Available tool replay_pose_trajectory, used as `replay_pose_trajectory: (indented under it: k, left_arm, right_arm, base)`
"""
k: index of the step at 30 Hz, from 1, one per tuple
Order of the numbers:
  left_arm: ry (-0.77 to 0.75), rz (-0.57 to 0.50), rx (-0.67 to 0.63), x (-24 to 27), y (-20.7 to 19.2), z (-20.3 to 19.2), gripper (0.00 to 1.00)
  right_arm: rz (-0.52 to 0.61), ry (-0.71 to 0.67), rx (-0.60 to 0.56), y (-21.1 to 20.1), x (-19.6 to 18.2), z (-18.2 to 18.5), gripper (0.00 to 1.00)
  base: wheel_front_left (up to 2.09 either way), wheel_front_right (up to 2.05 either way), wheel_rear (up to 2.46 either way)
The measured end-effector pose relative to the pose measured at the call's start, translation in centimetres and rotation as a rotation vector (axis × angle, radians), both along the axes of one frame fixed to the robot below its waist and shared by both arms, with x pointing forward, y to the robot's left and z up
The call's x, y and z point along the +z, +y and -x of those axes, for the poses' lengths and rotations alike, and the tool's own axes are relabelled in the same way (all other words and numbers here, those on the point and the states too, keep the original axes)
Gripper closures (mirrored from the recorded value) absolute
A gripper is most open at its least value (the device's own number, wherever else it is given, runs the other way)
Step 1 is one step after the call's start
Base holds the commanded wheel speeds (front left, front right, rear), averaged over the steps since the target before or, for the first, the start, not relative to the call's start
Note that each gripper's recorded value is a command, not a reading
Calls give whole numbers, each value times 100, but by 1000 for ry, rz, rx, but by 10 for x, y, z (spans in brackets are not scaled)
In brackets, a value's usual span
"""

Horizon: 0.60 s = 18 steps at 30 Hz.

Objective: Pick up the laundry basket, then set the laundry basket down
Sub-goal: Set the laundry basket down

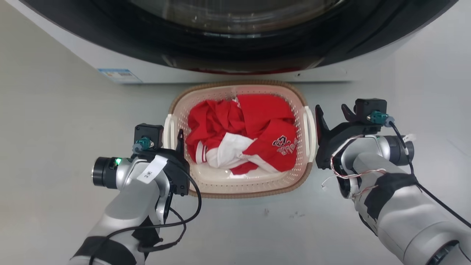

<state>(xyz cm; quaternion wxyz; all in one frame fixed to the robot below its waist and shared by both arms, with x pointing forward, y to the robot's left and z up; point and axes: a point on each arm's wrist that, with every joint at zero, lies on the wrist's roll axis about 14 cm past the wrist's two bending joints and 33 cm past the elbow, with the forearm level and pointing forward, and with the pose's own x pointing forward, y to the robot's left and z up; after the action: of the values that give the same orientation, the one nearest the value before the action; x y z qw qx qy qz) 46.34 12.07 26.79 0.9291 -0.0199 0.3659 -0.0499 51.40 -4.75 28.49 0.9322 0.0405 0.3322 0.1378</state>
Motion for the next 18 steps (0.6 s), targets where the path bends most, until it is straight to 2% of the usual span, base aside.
replay_pose_trajectory:
  k: [5, 18]
  left_arm:
    - [-56, 36, 30, 24, 2, 3, 0]
    - [-135, 114, 126, 61, 13, 53, 0]
  right_arm:
    - [-32, -42, -10, -1, 25, 7, 0]
    - [-127, -113, -43, -8, 69, 61, 0]
  base:
    - [0, 0, 0]
    - [0, 0, 0]
